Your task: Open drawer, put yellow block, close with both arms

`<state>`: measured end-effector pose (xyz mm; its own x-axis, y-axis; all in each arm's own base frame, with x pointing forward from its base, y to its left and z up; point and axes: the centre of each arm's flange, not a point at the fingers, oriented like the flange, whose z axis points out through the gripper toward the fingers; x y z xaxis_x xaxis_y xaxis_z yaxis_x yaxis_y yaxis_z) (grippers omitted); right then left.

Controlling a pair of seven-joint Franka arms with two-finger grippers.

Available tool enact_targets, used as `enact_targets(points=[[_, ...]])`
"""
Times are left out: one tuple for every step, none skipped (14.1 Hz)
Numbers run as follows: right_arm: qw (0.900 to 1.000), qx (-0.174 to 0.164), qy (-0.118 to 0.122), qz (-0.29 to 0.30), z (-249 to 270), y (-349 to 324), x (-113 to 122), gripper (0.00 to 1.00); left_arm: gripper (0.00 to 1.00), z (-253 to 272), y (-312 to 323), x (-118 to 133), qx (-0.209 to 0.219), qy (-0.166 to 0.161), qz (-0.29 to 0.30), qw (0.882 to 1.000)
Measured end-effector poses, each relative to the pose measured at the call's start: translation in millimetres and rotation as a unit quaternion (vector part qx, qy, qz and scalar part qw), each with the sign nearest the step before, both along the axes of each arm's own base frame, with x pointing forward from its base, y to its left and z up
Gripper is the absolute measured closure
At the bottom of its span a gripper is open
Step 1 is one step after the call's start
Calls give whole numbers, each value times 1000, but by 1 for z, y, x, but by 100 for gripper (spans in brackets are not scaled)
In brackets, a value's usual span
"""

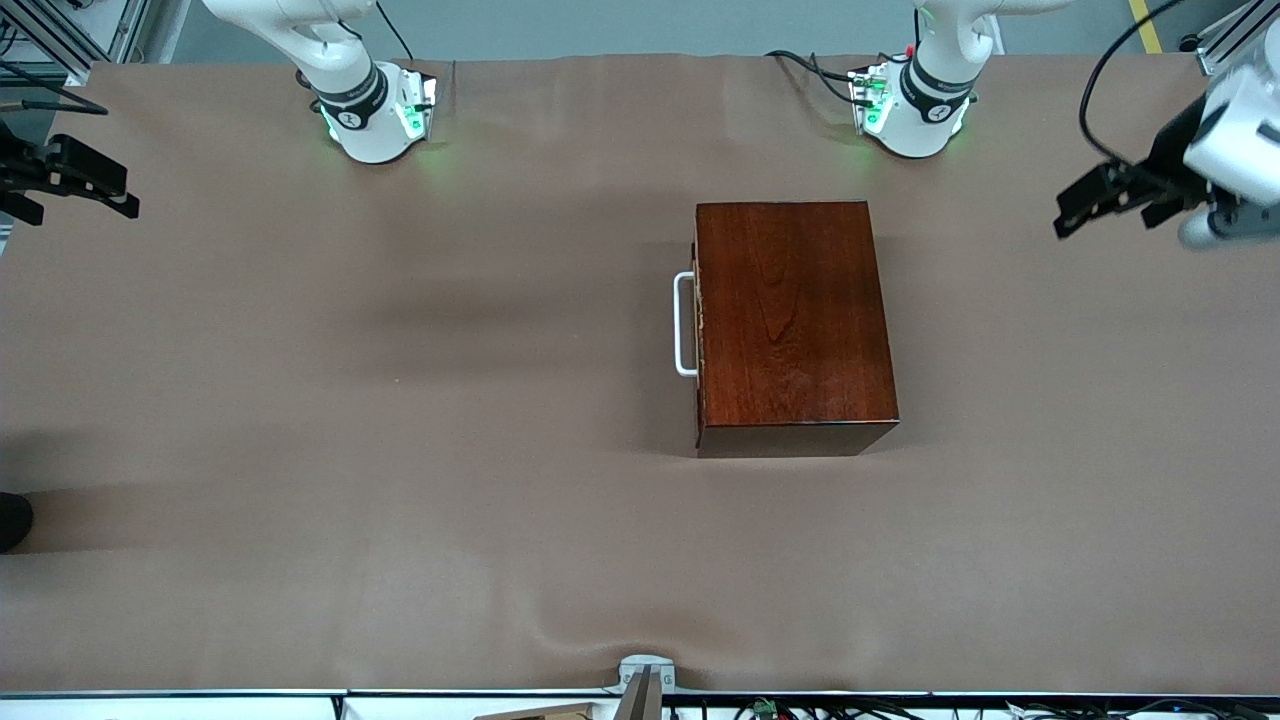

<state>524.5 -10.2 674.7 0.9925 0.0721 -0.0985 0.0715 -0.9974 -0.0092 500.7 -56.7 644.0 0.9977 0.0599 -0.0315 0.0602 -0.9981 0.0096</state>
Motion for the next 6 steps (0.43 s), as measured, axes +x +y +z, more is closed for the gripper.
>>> enact_targets(points=[[1000,0,0,0,0,0,0,0,0,2,4,-9,1,-2,-13,1000],[1000,0,0,0,0,0,0,0,0,5,8,-15,1,-5,-21,1000],[1000,0,0,0,0,0,0,0,0,8,9,-18,1,-9,-24,1000],[1000,0,0,0,0,0,0,0,0,11,9,-19,1,-14,-27,1000],[1000,0,0,1,0,1,0,0,0,13,9,-20,2,-17,-28,999],[1000,0,0,1,0,1,0,0,0,13,8,-19,3,-18,-29,999]])
